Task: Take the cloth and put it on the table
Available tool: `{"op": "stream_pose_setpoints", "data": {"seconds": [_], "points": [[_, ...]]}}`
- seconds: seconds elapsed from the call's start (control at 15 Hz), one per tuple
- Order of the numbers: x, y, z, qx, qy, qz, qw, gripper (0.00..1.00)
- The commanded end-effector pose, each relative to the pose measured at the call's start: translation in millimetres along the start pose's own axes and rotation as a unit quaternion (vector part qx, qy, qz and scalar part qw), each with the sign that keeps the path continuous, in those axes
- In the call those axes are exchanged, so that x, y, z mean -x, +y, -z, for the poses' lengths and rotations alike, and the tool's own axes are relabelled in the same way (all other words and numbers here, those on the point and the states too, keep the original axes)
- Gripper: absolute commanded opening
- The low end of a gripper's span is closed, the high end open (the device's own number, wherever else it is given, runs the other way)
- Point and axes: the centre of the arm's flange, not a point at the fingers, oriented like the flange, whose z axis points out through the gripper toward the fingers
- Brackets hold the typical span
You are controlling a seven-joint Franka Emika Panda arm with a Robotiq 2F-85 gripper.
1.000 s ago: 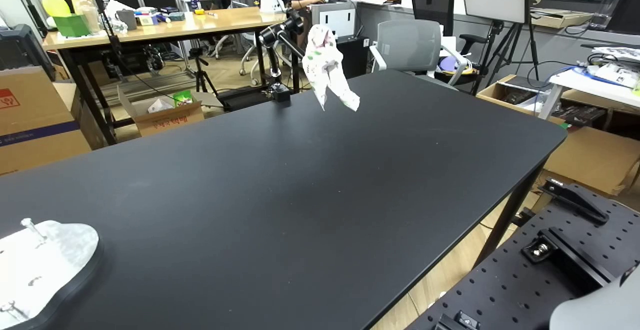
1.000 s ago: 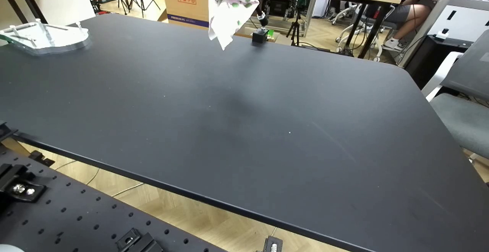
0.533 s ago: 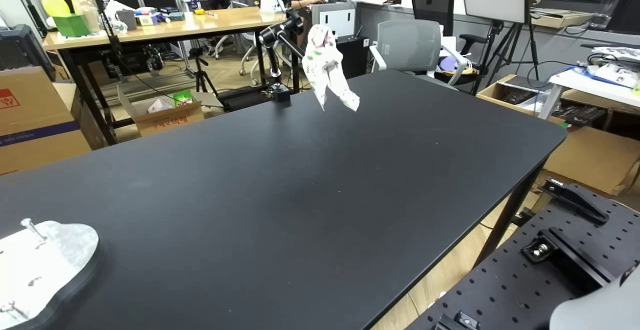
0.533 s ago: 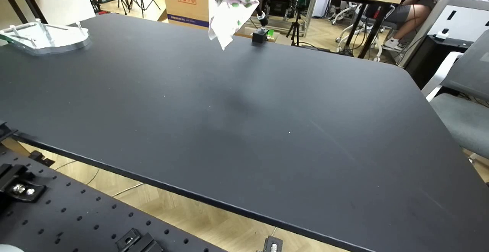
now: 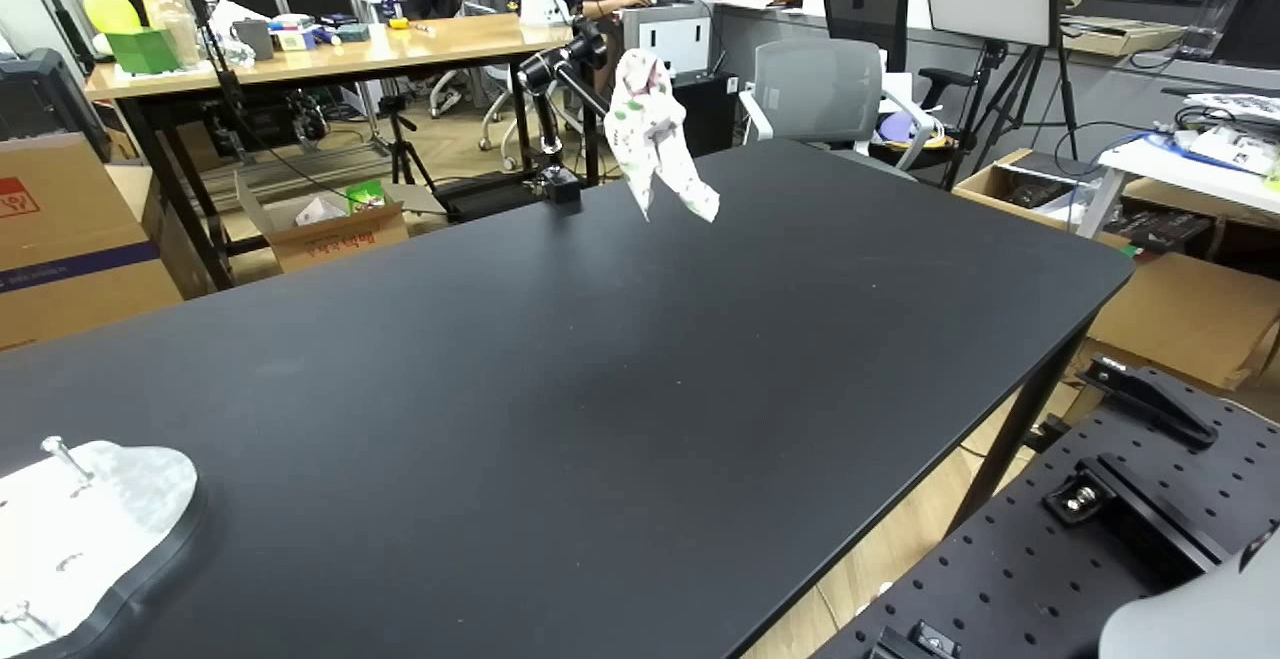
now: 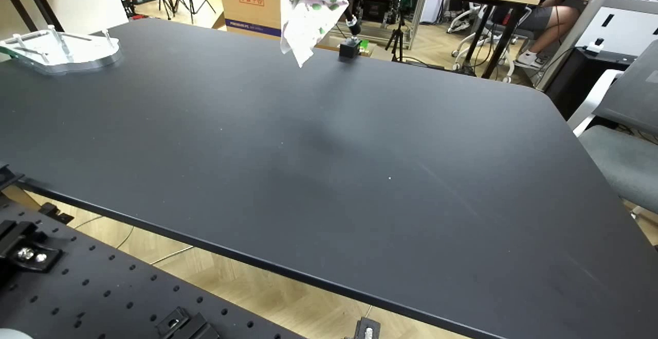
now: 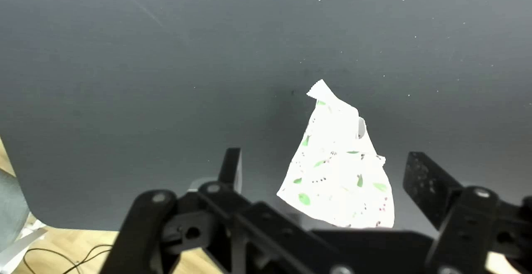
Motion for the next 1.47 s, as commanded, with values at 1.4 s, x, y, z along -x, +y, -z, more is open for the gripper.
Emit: {"op": "stream_pose_setpoints", "data": {"seconds": [1.4], "points": [[-129,-44,-101,-0.027,-0.012,0.127,0.9915,0.74]]}}
